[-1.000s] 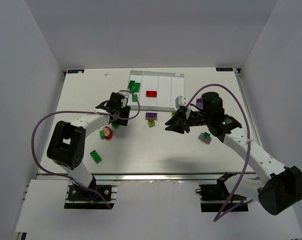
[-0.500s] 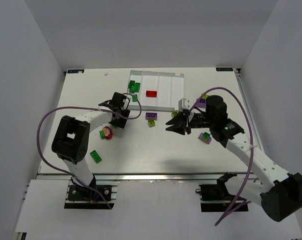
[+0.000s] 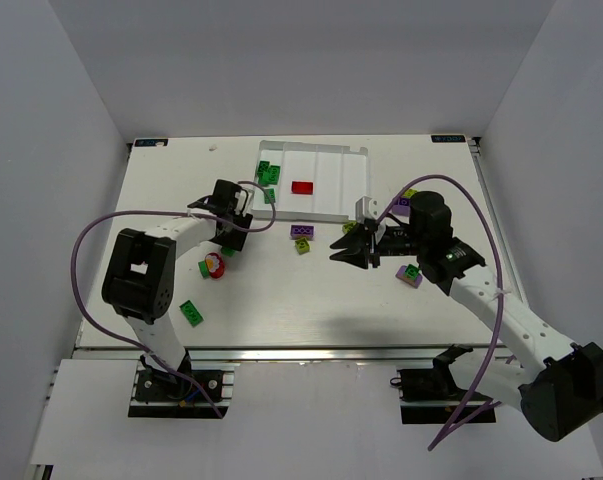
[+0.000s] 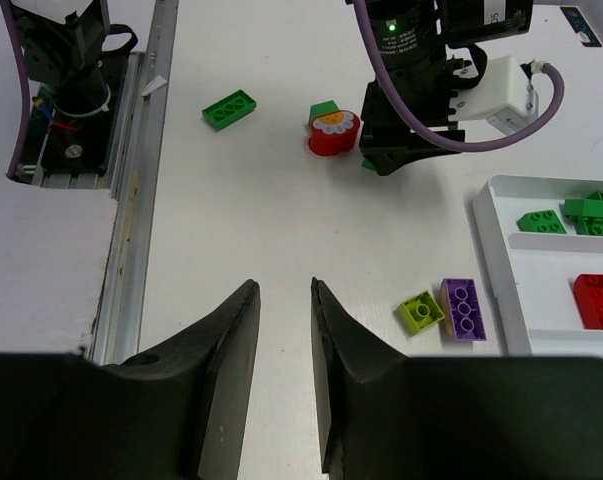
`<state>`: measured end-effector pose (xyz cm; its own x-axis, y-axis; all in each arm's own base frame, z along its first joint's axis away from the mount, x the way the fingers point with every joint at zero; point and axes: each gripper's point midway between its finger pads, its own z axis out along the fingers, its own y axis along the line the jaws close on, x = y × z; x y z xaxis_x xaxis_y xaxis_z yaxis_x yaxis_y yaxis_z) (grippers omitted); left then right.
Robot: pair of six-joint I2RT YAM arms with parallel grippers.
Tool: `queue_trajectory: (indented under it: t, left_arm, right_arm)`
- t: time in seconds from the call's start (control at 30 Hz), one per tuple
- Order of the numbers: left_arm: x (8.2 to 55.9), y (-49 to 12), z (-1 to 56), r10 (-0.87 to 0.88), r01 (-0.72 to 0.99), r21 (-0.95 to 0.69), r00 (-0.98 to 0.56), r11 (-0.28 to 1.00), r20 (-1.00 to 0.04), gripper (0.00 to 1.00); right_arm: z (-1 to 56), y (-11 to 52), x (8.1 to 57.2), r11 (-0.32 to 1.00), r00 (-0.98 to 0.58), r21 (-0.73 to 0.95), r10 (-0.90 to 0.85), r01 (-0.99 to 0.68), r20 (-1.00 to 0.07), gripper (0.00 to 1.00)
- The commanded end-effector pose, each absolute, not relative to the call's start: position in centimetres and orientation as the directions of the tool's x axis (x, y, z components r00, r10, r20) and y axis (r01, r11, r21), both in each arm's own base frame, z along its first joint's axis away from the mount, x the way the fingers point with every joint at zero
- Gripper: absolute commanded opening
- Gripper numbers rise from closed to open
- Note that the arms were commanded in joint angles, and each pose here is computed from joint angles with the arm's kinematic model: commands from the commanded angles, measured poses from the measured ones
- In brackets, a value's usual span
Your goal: Sort the legos into containers by color
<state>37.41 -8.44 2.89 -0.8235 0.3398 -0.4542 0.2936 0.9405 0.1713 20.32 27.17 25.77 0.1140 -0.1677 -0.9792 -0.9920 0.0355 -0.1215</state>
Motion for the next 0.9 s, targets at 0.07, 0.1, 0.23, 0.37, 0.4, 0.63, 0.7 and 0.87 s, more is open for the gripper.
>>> queue_trajectory:
  t: [0.07, 0.1, 0.23, 0.37, 0.4, 0.63, 0.7, 0.87]
  left_arm:
    - [37.86, -9.52, 3.99, 0.332, 0.308, 0.134, -0.793, 0.942, -0.511, 0.65]
    - [37.88, -9.48, 4.01, 0.327, 0.303, 0.132, -0.792, 0.944, -0.515, 0.64]
    - [37.78, -9.45, 3.95, 0.321, 0.297, 0.131, -0.793, 0.946, -0.518, 0.64]
    - [37.74, -9.38, 3.7, 0.316, 0.291, 0.131, -0.798, 0.948, -0.514, 0.63]
    - [37.75, -9.32, 3.7, 0.313, 0.288, 0.131, -0.799, 0.949, -0.514, 0.62]
    - [37.72, -9.45, 3.61, 0.304, 0.282, 0.124, -0.801, 0.952, -0.515, 0.55]
    - [37.78, -9.43, 3.68, 0.297, 0.275, 0.12, -0.802, 0.954, -0.519, 0.52]
    - [37.87, -9.49, 4.03, 0.282, 0.262, 0.114, -0.8, 0.958, -0.529, 0.4]
  right_arm:
    - [26.24, 27.18, 20.29, 0.03, 0.145, -0.151, -0.143, -0.988, -0.979, 0.33]
    - [26.24, 27.18, 20.28, 0.031, 0.144, -0.15, -0.143, -0.988, -0.979, 0.33]
    - [26.04, 27.21, 20.38, 0.032, 0.14, -0.146, -0.145, -0.989, -0.979, 0.32]
    - [25.77, 27.26, 20.52, 0.034, 0.133, -0.14, -0.15, -0.99, -0.98, 0.32]
    - [25.75, 27.27, 20.56, 0.034, 0.133, -0.14, -0.15, -0.99, -0.98, 0.32]
    - [25.55, 27.23, 20.71, 0.038, 0.127, -0.135, -0.154, -0.99, -0.98, 0.32]
    - [25.38, 27.23, 20.71, 0.038, 0.123, -0.131, -0.156, -0.991, -0.98, 0.32]
    - [25.41, 27.17, 20.86, 0.044, 0.126, -0.134, -0.156, -0.99, -0.98, 0.32]
